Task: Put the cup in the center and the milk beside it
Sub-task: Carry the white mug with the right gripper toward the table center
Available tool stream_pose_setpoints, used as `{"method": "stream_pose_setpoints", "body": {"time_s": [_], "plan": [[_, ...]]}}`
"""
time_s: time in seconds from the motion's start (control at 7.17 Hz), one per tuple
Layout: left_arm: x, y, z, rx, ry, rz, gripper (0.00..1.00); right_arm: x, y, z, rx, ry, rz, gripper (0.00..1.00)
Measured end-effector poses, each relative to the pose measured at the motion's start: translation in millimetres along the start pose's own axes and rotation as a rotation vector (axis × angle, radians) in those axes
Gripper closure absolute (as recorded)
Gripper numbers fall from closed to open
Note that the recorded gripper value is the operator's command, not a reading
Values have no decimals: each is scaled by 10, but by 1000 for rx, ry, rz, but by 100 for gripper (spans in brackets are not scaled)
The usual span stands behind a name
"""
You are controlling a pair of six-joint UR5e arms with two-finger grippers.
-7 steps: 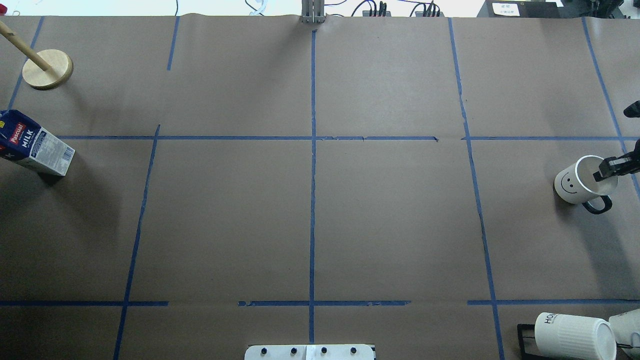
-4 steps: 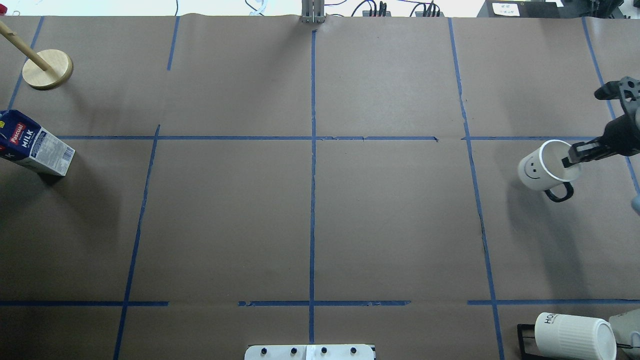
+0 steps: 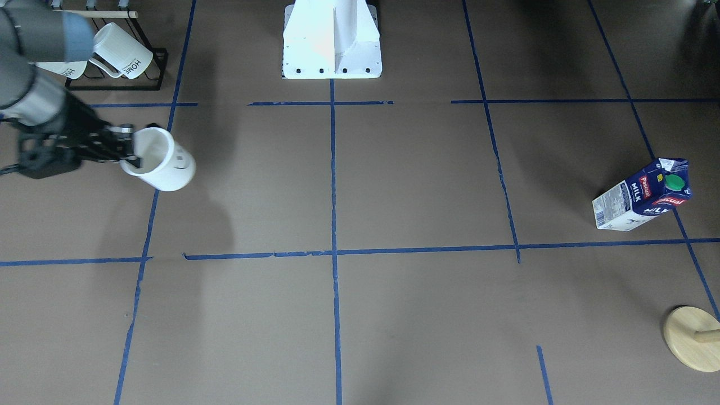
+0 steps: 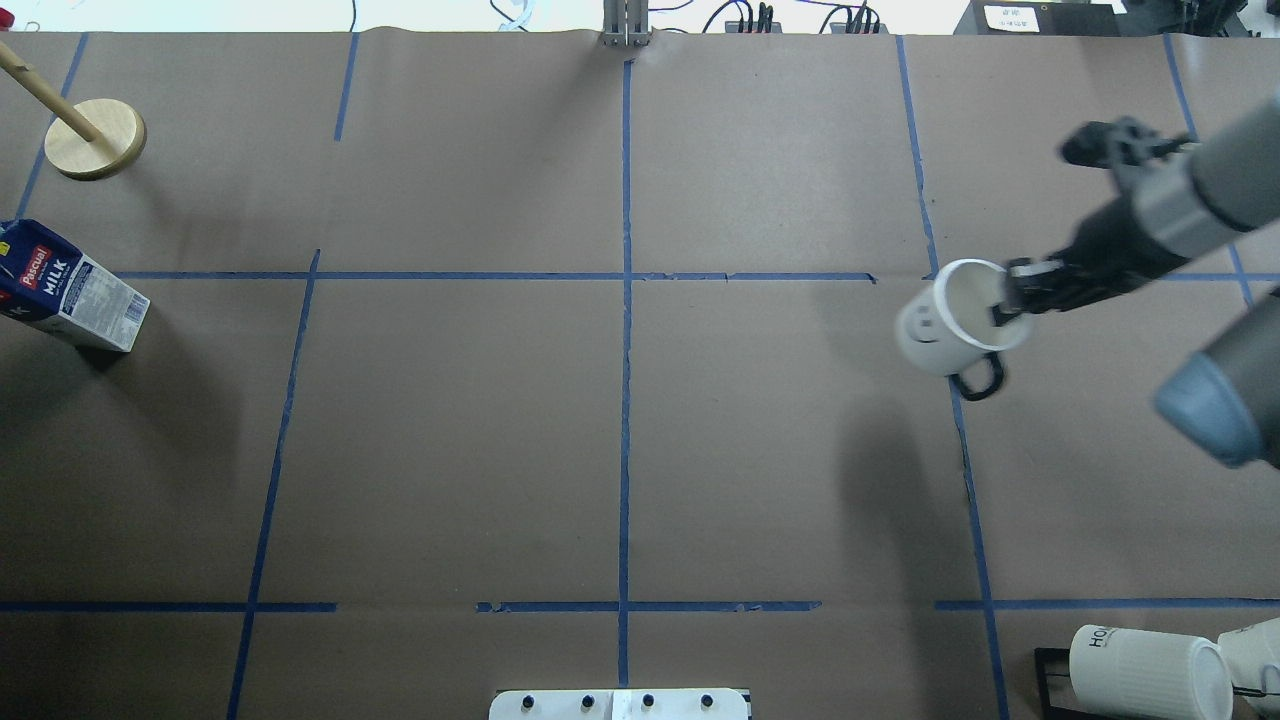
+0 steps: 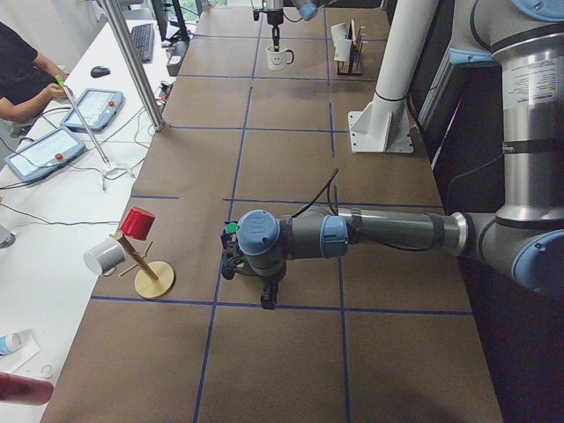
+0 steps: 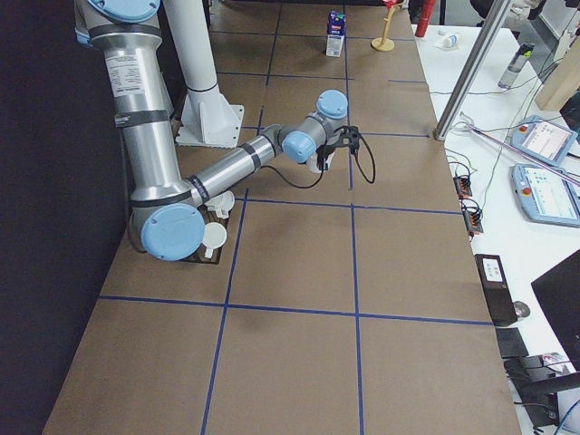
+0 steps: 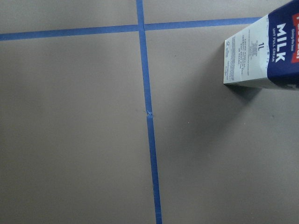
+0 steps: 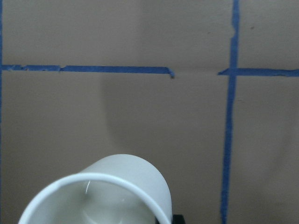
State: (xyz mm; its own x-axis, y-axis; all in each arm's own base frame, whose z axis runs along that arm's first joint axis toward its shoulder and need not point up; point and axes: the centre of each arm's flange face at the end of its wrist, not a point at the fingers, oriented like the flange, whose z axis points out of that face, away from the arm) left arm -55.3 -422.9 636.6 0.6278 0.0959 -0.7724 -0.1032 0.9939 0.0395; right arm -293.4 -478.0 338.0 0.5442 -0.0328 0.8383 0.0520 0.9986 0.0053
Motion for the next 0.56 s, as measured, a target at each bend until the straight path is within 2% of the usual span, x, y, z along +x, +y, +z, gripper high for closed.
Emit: {"method": "stream_pose_setpoints", "body": {"time_s": [0.28,0.56], "plan": [[52,-6,-43,8,-2,9,0,-1142,-128,417,-19,98,35,100],[83,48,-62,11,-3,13,0,-2080,-525,1002,-11,181,159,99]]}}
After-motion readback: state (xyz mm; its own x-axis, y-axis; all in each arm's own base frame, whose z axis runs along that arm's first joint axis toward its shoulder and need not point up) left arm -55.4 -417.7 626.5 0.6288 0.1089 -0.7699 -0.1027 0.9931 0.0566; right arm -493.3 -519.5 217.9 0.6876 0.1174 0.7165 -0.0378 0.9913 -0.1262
